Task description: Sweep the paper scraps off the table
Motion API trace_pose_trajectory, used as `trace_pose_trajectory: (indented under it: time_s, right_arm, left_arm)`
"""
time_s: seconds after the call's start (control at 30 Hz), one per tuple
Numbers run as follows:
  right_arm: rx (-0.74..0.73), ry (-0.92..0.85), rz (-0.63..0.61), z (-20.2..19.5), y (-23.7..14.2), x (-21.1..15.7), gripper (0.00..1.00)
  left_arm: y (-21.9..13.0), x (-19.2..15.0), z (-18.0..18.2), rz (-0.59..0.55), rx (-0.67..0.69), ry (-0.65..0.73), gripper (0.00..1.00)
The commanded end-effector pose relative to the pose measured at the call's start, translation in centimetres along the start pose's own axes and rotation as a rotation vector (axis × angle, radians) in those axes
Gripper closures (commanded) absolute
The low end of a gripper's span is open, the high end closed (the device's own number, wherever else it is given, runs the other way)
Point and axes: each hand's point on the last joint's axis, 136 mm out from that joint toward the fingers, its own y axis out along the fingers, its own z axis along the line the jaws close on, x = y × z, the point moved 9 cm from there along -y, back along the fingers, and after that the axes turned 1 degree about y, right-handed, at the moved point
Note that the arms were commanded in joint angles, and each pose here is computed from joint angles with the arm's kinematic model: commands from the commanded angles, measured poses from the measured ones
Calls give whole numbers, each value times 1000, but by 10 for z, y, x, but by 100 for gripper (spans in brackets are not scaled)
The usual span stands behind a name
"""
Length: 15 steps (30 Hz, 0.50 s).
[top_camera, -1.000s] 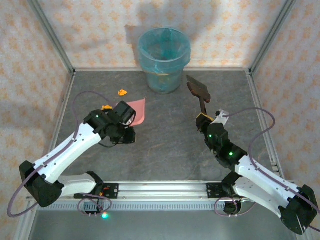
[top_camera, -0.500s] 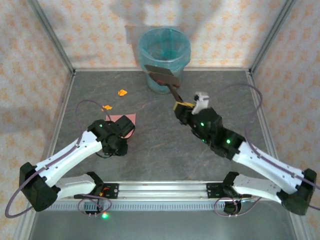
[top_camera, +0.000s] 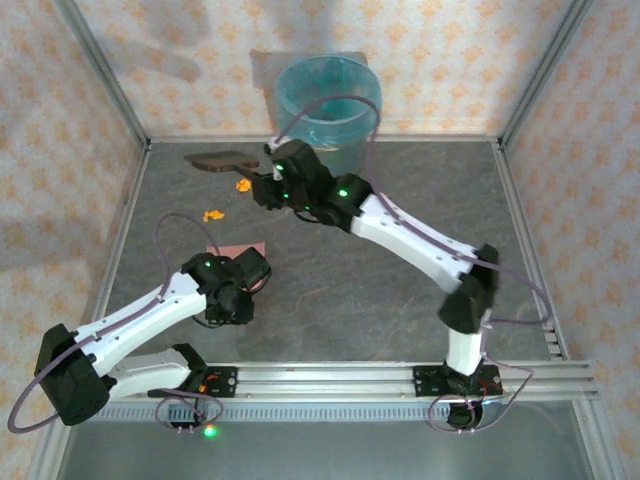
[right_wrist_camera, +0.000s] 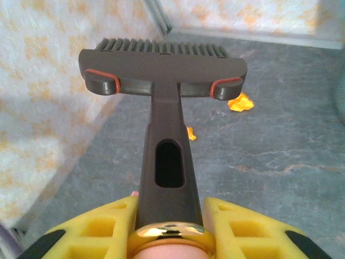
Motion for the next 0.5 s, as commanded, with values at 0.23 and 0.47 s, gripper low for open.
trace_pose_trajectory:
  time_s: [0.23,0.47]
  right_arm:
    - [144,-192,225,23,98,-14,100]
    - [173,-218,234,18,137,-33,100]
  left_arm:
    - [25,-6,-3,13,-24,-96,100]
    - [37,-9,-3,53,20,-92,100]
